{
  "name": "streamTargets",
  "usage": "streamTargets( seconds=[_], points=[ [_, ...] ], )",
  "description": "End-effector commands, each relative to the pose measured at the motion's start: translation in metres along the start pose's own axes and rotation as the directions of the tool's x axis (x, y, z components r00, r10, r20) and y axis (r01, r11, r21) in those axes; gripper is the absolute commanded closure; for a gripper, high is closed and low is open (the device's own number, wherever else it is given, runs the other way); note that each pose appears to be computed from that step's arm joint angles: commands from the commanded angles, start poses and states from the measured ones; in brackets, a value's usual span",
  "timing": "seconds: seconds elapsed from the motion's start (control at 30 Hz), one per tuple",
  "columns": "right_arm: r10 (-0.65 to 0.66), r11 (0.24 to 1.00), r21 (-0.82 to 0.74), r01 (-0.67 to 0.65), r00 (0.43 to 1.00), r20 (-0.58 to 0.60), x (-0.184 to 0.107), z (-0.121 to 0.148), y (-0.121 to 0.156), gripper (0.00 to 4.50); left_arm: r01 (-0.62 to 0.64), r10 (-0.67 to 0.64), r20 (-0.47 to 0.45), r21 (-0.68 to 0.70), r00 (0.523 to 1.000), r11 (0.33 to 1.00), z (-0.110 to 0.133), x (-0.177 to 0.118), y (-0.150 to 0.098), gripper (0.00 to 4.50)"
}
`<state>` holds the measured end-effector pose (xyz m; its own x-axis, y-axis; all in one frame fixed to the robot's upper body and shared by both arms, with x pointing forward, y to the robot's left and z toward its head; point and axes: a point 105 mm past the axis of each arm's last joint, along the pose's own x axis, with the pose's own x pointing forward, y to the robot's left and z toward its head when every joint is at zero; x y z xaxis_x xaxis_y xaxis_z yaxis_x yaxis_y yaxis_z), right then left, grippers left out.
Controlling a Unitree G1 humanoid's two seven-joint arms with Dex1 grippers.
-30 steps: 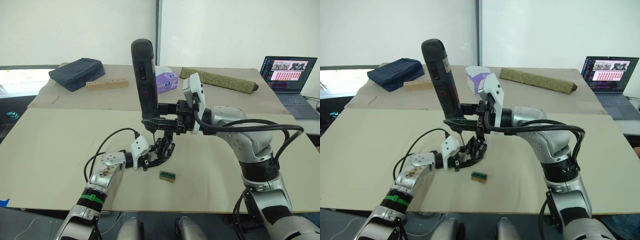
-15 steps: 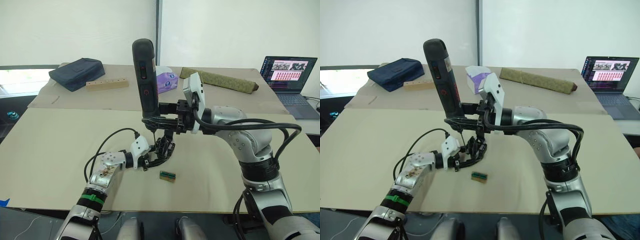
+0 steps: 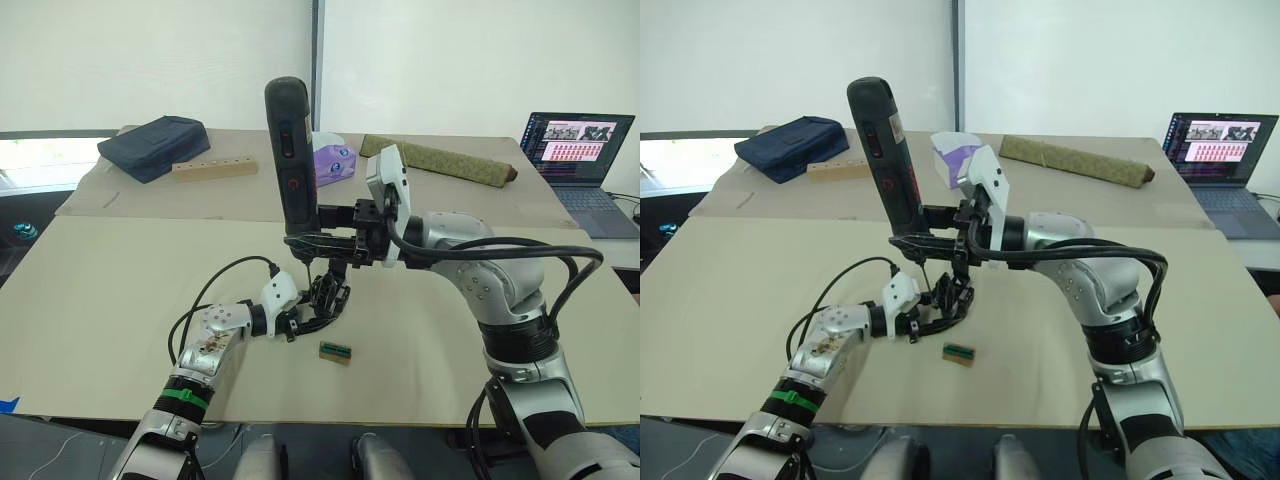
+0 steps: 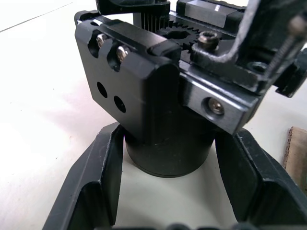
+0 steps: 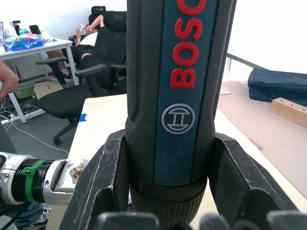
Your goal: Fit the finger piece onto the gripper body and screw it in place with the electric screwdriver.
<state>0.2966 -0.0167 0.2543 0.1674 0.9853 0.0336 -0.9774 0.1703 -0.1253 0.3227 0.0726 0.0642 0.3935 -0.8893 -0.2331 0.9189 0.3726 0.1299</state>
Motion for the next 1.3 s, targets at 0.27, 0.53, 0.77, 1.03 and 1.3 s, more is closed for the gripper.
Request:
streamTargets(
  seconds=[0.27,0.53,0.77,1.03,1.3],
  points=[
    [0.013,0.998,-0.065,-0.008,0.998,0.069,-0.006,0.026,0.003,2.60,0.031,-0.039,-0.095,-0.090,0.995,0.995,-0.030,0.003,-0.015,2.21],
    [0.009,0.998,-0.060,-0.005,0.998,0.066,-0.006,0.022,0.003,2.60,0.031,-0.039,-0.097,-0.089,0.995,0.996,-0.030,0.003,-0.015,2.21],
    [0.007,0.998,-0.056,-0.003,0.998,0.064,-0.005,0.019,0.003,2.60,0.030,-0.038,-0.100,-0.087,0.994,0.996,-0.031,0.002,-0.014,2.21],
    [-0.001,0.999,-0.054,0.004,0.998,0.057,-0.006,0.015,0.002,2.60,0.029,-0.038,-0.100,-0.089,0.994,0.996,-0.031,0.002,-0.014,2.21],
    [-0.008,0.998,-0.054,0.011,0.998,0.056,-0.006,0.013,0.001,2.60,0.026,-0.035,-0.100,-0.091,0.994,0.995,-0.032,0.002,-0.013,2.21]
  ],
)
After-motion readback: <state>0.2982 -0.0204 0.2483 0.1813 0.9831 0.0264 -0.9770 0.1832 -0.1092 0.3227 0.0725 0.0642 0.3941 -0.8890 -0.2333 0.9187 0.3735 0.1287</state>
